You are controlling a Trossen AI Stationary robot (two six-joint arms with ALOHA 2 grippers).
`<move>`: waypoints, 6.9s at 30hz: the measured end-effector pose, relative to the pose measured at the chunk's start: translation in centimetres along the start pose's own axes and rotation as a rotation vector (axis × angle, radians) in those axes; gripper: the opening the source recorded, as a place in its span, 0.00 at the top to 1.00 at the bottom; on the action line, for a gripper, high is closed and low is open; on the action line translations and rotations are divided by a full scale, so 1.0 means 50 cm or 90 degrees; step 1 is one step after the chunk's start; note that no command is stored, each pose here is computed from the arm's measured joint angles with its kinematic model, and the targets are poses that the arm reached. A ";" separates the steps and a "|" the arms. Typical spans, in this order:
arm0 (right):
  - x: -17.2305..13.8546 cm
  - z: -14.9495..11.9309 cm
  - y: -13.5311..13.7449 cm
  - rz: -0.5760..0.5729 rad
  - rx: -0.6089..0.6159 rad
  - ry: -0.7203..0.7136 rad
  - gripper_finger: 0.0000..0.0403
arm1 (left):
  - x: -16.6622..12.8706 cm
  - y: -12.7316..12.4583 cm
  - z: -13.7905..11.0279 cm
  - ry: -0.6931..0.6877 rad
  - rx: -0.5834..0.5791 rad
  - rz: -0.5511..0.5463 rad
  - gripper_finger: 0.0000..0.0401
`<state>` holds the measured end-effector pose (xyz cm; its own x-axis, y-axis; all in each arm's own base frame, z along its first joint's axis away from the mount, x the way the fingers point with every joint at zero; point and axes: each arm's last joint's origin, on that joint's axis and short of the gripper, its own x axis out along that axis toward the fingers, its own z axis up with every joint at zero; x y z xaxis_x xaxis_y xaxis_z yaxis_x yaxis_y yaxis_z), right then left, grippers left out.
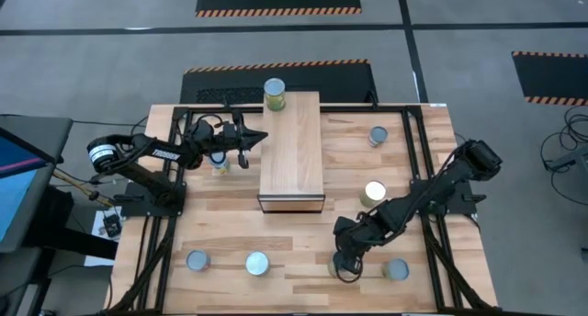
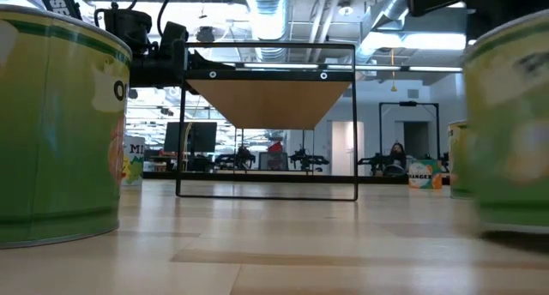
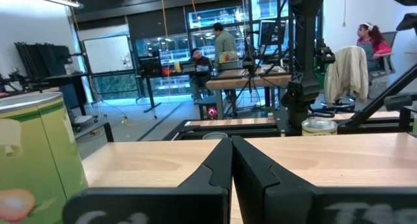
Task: Pick and place cans onto a shelf
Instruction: Put the canned pears aligned with the other canned pears on the shelf
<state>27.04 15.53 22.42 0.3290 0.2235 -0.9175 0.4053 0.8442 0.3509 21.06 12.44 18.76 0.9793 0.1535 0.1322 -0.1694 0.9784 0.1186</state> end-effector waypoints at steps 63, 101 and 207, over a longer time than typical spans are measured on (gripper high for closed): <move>-0.437 0.560 -0.554 -0.139 -0.017 -0.303 0.97 | 0.007 0.004 0.005 -0.001 -0.018 0.006 1.00; -0.537 0.478 -0.404 -0.283 -0.233 -0.366 0.98 | 0.007 0.004 0.006 -0.002 -0.027 0.006 1.00; -0.152 0.361 -0.510 -0.295 -0.072 -0.741 0.99 | 0.007 0.006 0.003 0.008 -0.038 0.028 1.00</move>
<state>29.59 -16.48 23.81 0.7546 -0.6178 -0.2212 0.6278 0.7778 -0.0309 21.35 12.77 18.97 0.9724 0.1976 0.1240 -0.2055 0.9772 0.0540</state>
